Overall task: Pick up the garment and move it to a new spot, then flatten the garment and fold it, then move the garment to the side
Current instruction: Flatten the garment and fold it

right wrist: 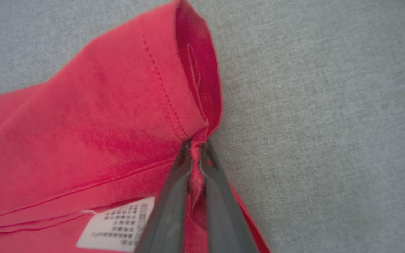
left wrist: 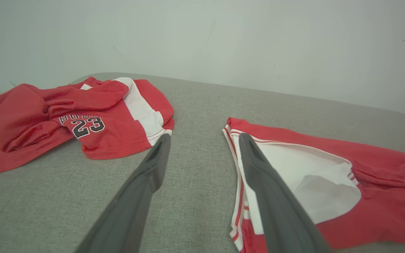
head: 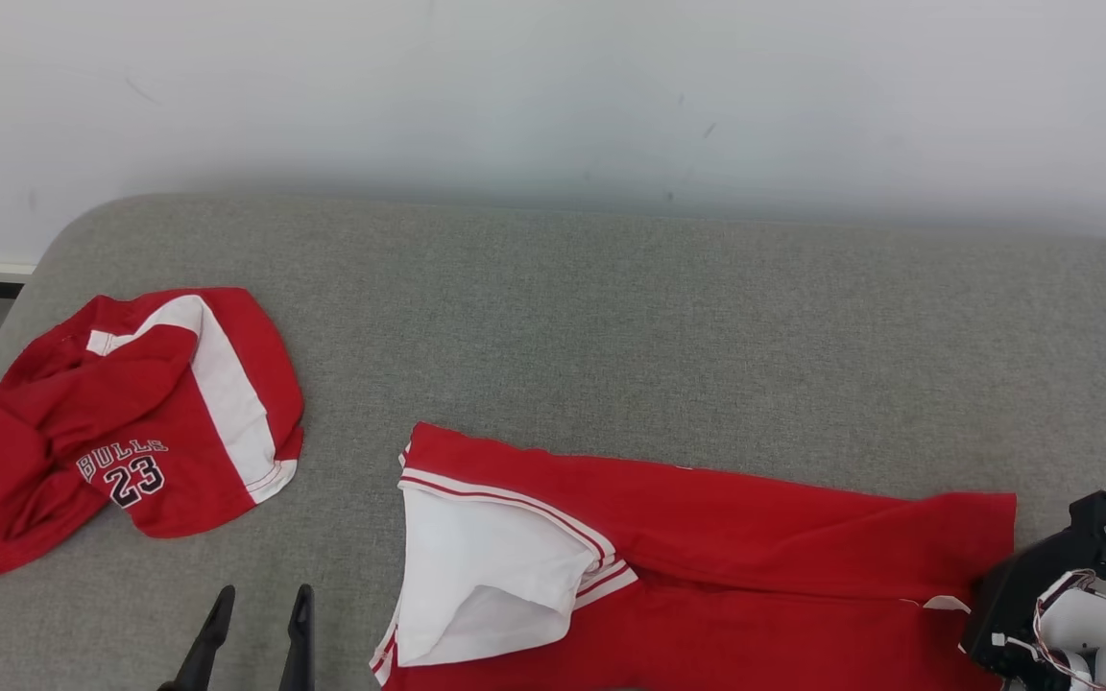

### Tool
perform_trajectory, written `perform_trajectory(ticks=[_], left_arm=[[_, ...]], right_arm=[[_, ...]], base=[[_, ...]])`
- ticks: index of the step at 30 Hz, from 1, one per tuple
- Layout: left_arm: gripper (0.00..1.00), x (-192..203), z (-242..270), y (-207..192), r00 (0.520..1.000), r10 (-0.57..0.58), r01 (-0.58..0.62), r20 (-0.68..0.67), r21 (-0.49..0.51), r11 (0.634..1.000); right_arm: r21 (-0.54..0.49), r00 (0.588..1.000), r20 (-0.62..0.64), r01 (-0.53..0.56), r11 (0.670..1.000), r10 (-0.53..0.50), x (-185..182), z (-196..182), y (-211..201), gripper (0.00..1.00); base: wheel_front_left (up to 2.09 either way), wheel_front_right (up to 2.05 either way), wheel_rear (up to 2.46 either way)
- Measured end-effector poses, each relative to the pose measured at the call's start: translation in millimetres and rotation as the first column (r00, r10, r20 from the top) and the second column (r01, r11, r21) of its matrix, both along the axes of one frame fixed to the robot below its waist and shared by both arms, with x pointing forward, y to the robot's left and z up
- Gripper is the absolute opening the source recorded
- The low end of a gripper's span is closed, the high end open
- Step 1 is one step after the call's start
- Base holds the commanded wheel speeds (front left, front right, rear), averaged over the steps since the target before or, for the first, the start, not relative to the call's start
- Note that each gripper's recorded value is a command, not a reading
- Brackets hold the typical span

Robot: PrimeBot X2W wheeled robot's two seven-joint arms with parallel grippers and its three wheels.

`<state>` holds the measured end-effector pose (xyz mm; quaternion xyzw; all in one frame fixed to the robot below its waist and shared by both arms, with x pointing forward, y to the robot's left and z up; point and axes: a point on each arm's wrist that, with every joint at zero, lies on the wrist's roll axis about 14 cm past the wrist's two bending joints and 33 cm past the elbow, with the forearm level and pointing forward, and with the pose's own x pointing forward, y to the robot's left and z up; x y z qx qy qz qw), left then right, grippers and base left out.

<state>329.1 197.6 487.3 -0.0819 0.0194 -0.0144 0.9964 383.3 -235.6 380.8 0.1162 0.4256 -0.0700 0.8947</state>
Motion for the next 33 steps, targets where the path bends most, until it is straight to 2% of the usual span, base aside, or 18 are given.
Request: perform_trajectory(ticks=[5,9,16,19,23,28,31,33], left_arm=[[1.00,3,1,4,1.000,0.005,-0.005,-0.007,0.009,1.000],[1.00,7,4,3,1.000,-0.002,0.002,-0.004,0.015,1.000],[1.00,17,3,-7,0.999,-0.031,0.031,-0.015,0.016,0.999],[1.00,21,2,-12,0.999,-0.042,0.042,-0.021,0.009,0.999],[1.00,23,1,-16,0.998,-0.054,0.055,-0.025,0.005,0.998],[1.00,19,4,-15,0.999,-0.044,0.044,-0.014,-0.006,0.999],[1.00,14,4,-15,0.999,-0.035,0.035,-0.011,-0.029,0.999],[1.00,12,7,-17,0.999,-0.037,0.037,-0.001,-0.037,0.999]], right_arm=[[0.002,0.998,0.040,0.056,0.998,-0.056,2,7,-13,0.00],[-0.002,0.983,0.093,0.157,0.988,-0.156,1,20,-43,0.00],[-0.090,0.924,0.216,0.342,0.935,-0.317,-6,62,-109,0.00],[-0.136,0.909,0.245,0.375,0.917,-0.336,-11,76,-125,0.00],[-0.113,0.932,0.246,0.301,0.947,-0.267,-4,80,-104,0.00],[0.029,0.958,0.256,0.129,0.991,-0.132,2,81,-47,0.00],[0.069,0.962,0.271,0.003,0.998,-0.022,3,84,-7,0.00],[0.112,0.957,0.287,-0.076,0.991,0.041,2,85,20,0.00]], base=[[0.00,0.00,0.00],[0.00,0.00,0.00],[0.00,0.00,0.00],[0.00,0.00,0.00],[0.00,0.00,0.00],[0.00,0.00,0.00],[0.00,0.00,0.00],[0.00,0.00,0.00]])
